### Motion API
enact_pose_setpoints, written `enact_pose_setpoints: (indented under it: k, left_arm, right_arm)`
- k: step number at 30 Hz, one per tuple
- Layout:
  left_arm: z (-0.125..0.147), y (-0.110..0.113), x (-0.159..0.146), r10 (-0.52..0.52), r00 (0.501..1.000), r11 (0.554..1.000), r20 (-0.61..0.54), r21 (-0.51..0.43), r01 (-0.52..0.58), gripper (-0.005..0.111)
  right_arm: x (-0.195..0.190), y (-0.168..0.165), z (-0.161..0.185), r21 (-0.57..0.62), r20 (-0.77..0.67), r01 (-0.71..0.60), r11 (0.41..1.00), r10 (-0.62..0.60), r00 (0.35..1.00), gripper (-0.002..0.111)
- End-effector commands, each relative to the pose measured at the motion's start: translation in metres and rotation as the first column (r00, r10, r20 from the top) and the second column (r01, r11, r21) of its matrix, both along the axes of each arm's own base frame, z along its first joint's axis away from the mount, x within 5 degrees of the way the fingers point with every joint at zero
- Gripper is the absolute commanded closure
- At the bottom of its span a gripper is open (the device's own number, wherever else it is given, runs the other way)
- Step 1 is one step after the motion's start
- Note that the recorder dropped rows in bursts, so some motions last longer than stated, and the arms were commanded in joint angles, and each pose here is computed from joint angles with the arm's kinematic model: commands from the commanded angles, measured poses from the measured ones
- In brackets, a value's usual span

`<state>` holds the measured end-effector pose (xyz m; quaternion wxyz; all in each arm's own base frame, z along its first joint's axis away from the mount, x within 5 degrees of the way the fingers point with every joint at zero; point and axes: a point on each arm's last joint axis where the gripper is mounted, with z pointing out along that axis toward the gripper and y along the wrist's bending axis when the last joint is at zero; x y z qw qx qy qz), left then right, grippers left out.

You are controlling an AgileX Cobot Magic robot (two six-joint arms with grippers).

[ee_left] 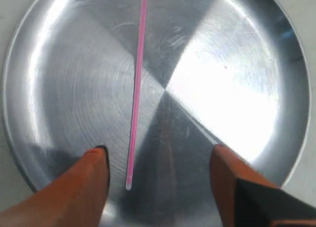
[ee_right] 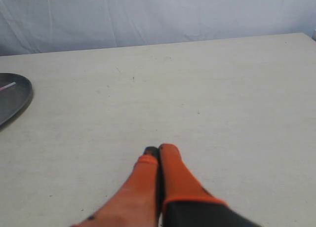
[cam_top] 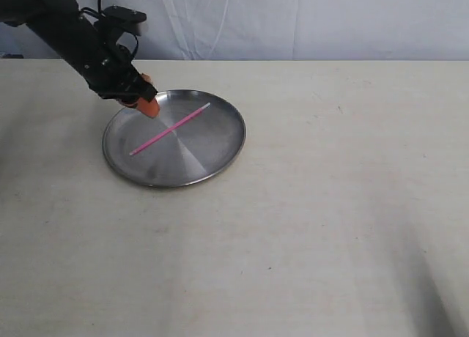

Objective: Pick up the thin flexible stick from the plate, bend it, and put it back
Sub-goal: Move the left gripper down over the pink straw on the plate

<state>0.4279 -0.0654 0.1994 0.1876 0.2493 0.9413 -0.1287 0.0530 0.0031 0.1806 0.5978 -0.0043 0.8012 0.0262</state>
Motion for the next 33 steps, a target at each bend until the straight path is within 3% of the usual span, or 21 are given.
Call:
enact_pose_setpoints:
  k: [1, 10, 21, 23, 24, 26, 33]
  left_arm:
    - [-0.017, -0.003, 0.012, -0.028, 0.999, 0.999, -0.033, 0.014, 0.029, 0.049]
    - [-0.063, -0.003, 0.020, -0.031, 0.993, 0.999, -0.116, 0.035, 0.035, 0.049]
    - [-0.096, -0.002, 0.022, -0.017, 0.987, 0.999, -0.159, 0.044, 0.024, 0.052]
    - [-0.096, -0.002, 0.022, -0.019, 0.986, 0.998, -0.164, 0.048, 0.027, 0.064]
    - [-0.097, -0.001, 0.020, -0.031, 0.983, 0.997, -0.180, 0.060, 0.043, 0.078]
    - [-0.098, 0.001, 0.019, -0.019, 0.980, 0.996, -0.199, 0.079, 0.035, 0.094]
    - [-0.098, 0.001, 0.015, 0.051, 0.964, 0.997, -0.262, 0.077, -0.032, 0.107]
  right_arm:
    - [0.000, 0.000, 0.000, 0.002, 0.011, 0.005, 1.000, -0.005, 1.000, 0.109]
    - [0.000, 0.000, 0.000, -0.001, 0.016, 0.005, 1.000, -0.005, 1.000, 0.109]
    - [0.000, 0.000, 0.000, -0.001, 0.016, 0.005, 1.000, -0.005, 1.000, 0.109]
    - [0.000, 0.000, 0.000, -0.001, 0.016, 0.005, 1.000, -0.005, 1.000, 0.109]
    - [0.000, 0.000, 0.000, -0.001, 0.016, 0.005, 1.000, -0.005, 1.000, 0.109]
    - [0.000, 0.000, 0.000, -0.001, 0.016, 0.005, 1.000, -0.005, 1.000, 0.109]
    - [0.000, 0.000, 0.000, 0.003, 0.011, 0.005, 1.000, -0.005, 1.000, 0.109]
